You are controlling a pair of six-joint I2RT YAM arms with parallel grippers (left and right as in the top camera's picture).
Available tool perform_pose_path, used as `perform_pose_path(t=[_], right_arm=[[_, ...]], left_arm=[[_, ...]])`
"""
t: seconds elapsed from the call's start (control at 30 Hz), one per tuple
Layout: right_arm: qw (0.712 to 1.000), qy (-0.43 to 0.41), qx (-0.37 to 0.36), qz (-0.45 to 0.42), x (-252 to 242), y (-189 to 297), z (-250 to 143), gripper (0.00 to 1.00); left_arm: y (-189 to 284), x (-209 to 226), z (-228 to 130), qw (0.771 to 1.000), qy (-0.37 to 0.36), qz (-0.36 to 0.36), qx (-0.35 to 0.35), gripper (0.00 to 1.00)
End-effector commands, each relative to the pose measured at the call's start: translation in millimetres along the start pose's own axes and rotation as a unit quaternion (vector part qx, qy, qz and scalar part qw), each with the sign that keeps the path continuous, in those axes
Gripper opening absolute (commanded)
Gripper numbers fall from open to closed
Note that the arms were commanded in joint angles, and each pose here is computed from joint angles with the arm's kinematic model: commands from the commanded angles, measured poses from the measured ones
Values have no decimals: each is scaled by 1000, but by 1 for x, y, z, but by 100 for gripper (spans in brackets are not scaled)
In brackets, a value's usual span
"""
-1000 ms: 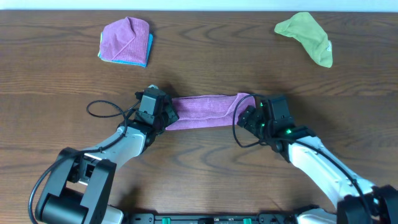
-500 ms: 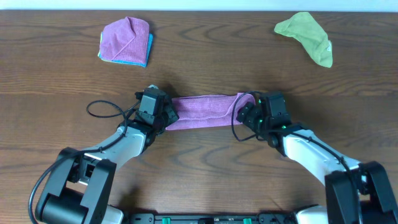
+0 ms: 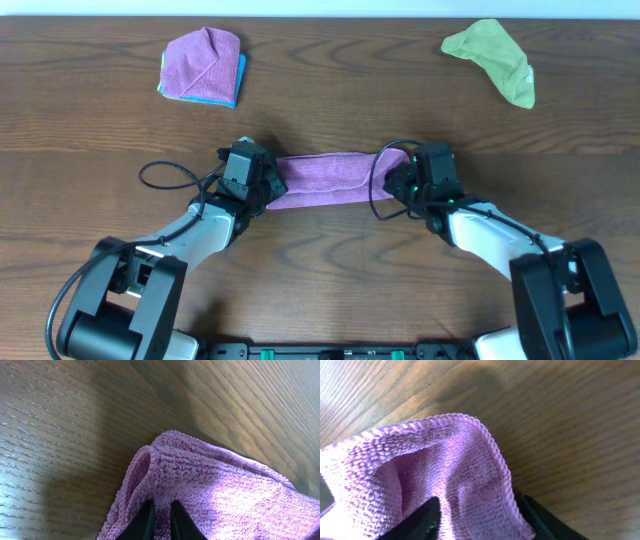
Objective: Fold the cloth
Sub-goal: 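Lift the strip's right end with the right gripper and fold it toward the left gripper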
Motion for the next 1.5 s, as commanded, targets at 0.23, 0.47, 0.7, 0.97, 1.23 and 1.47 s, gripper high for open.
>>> perform_pose_path(t=[0.23,0.47,0.7,0.97,1.23,1.47], right_arm=[[995,100,-5,9,-4,-10,1,12],[986,164,-25,37,8,-3,7,1],[971,213,-67,88,35,27,16,1],[955,253,-76,133,61,47,1,1],[936,294,-68,182,85,51,-26,1],[925,314,-56,206,98,55,-45,1]], left_arm=[[-2,1,-1,1000,-1,12,7,10],[-2,1,-1,1000,-1,12,8,10],[-2,1,-1,1000,-1,12,7,9],[-2,0,-1,1000,-1,5,9,8],[-2,-1,-1,1000,-2,4,7,7],[-2,-1,-1,1000,-2,4,7,7]])
Point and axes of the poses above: each gripper's point midway between its finger pads, its own y axis back along the fingers, its own x axis along the line the jaws close on, z = x × y, the point moved 7 cm from there along y, back along the fingers, and after that the axes turned 7 degrees about -y, right-handed, at the moved point
